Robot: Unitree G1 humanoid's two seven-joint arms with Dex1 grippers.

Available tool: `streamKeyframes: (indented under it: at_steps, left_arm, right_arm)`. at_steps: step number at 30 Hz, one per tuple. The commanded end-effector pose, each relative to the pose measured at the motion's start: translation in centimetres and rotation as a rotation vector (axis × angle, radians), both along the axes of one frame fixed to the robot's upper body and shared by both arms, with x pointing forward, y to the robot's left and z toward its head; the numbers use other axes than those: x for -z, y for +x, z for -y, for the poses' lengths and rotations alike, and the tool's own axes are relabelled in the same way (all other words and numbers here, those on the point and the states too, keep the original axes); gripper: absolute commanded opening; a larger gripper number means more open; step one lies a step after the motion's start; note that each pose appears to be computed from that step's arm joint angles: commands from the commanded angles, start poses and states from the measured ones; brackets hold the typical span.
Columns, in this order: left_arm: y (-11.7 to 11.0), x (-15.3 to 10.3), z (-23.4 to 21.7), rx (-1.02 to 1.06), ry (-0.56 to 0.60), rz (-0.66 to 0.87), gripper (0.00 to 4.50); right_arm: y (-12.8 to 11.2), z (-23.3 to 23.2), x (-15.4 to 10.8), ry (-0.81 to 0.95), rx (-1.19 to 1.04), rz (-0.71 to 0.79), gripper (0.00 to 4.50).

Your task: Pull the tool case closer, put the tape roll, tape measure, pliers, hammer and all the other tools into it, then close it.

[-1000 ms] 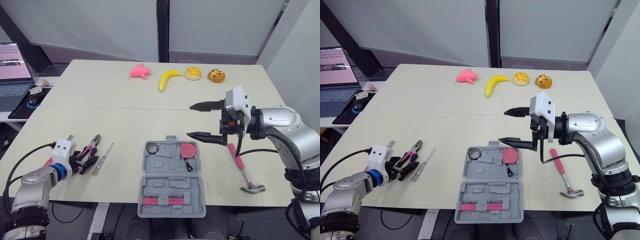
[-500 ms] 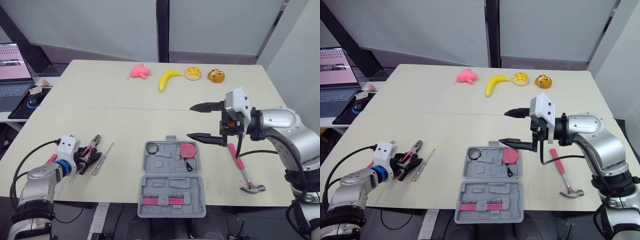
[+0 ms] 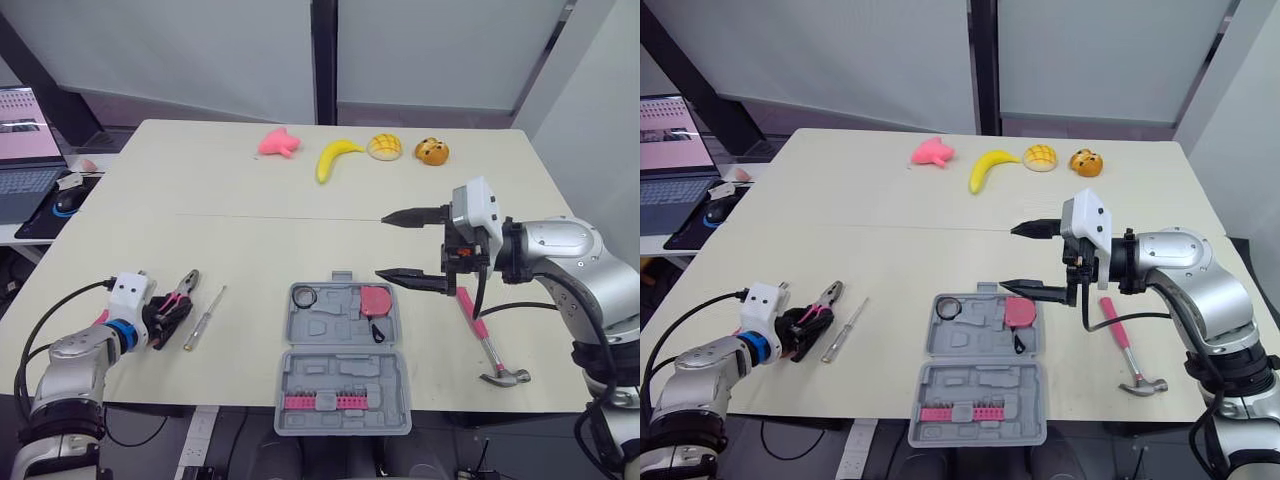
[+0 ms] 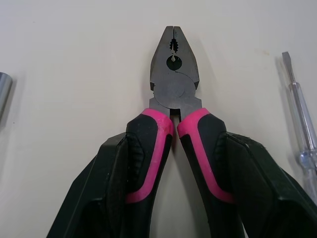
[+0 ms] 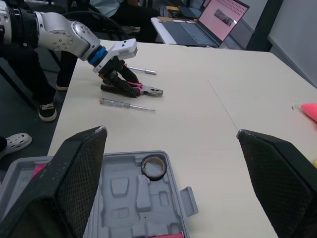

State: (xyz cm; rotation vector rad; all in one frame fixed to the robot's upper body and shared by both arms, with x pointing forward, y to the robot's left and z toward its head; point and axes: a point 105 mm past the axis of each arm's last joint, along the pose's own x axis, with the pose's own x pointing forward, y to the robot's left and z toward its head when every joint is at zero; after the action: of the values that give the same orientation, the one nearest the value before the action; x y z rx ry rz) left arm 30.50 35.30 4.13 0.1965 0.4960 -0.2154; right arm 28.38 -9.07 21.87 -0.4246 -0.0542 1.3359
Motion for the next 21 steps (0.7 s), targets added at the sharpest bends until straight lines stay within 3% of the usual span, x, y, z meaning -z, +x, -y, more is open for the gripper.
streamKeyframes:
  at_steps: [1,8,15,21]
  left_arm:
    - [0.2,-3.8,-0.7,0.061,0.075,0.060,2.47]
    - [-1.2,-9.5,3.0,0.409,0.181,0.026,2.47]
    - [-2.2,-12.3,9.7,0.740,0.223,-0.019,2.47]
    - [-2.2,-12.5,16.0,0.966,0.267,-0.023,2.47]
  right_arm:
    - [-0.5,0.0,-1.2,0.008,-0.025,0.056,4.50]
    - [-0.6,0.6,0.1,-0.021,-0.025,0.032,4.50]
    - [-0.2,1.1,1.4,-0.052,0.018,0.029,4.50]
    - [-0.2,1.0,3.0,-0.137,0.032,0.020,4.50]
